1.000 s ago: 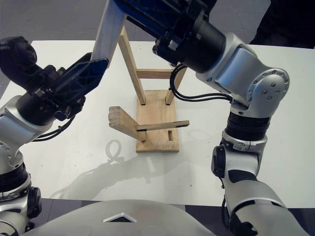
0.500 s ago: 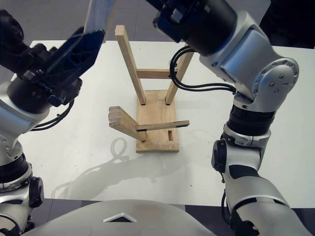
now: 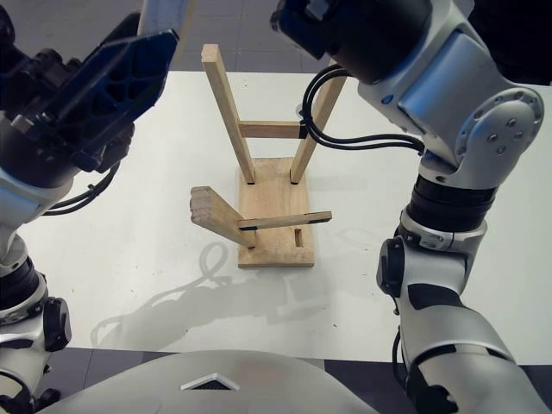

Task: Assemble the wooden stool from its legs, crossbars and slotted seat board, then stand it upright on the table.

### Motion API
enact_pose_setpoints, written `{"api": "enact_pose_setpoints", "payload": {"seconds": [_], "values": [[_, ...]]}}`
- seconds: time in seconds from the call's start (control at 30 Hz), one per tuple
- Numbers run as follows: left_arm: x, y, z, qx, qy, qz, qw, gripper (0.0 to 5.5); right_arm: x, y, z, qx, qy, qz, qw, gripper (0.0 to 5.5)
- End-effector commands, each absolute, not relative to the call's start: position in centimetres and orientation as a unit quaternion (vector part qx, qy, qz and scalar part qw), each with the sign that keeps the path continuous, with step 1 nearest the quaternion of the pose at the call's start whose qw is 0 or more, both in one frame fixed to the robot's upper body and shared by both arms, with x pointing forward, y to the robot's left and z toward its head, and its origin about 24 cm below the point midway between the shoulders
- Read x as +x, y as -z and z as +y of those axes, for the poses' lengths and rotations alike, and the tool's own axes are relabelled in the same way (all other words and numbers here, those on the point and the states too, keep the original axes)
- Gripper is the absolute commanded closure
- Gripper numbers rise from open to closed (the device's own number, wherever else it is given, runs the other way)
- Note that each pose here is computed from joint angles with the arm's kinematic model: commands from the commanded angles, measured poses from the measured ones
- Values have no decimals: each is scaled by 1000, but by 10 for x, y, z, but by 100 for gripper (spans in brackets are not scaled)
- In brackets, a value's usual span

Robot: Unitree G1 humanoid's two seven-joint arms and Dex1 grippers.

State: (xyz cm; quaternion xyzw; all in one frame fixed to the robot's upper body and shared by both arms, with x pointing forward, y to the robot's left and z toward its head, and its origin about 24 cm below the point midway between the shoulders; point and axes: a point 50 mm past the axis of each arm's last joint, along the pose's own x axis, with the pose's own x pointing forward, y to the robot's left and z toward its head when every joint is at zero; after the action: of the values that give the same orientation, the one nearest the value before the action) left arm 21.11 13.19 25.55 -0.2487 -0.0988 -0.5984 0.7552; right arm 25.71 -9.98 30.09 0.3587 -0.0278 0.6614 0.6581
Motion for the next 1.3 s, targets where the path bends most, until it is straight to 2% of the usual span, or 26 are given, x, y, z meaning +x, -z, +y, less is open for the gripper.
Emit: {"api": "enact_pose_setpoints", "payload": {"seconds": [0.03, 0.13, 0.27, 0.4, 0.5, 0.6, 0.73, 0.83, 1.07, 1.3], "values": [[211, -257, 134, -233, 596, -99, 762, 166, 255, -300, -100, 349, -663, -22, 662, 346], [214, -250, 141, -213, 576, -81, 785, 120, 255, -301, -101, 346, -661, -21, 665, 346], [221, -242, 165, -178, 526, -78, 828, 116, 262, -293, -110, 342, -640, -13, 688, 346], [215, -238, 184, -157, 511, -73, 842, 116, 269, -284, -127, 331, -611, -3, 719, 346], [200, -220, 195, -143, 519, -23, 843, 116, 276, -282, -148, 312, -577, -2, 755, 346], [187, -188, 199, -106, 528, 61, 841, 116, 280, -280, -167, 292, -551, 4, 782, 346], [178, -144, 191, -43, 525, 147, 837, 116, 279, -276, -184, 262, -538, 19, 801, 346], [173, -121, 178, -9, 535, 178, 826, 116, 274, -266, -197, 230, -524, 42, 819, 346], [173, -88, 164, 27, 528, 199, 825, 116, 261, -240, -221, 177, -505, 93, 839, 346], [175, -70, 144, 37, 527, 195, 826, 116, 257, -205, -240, 181, -473, 126, 853, 346]]}}
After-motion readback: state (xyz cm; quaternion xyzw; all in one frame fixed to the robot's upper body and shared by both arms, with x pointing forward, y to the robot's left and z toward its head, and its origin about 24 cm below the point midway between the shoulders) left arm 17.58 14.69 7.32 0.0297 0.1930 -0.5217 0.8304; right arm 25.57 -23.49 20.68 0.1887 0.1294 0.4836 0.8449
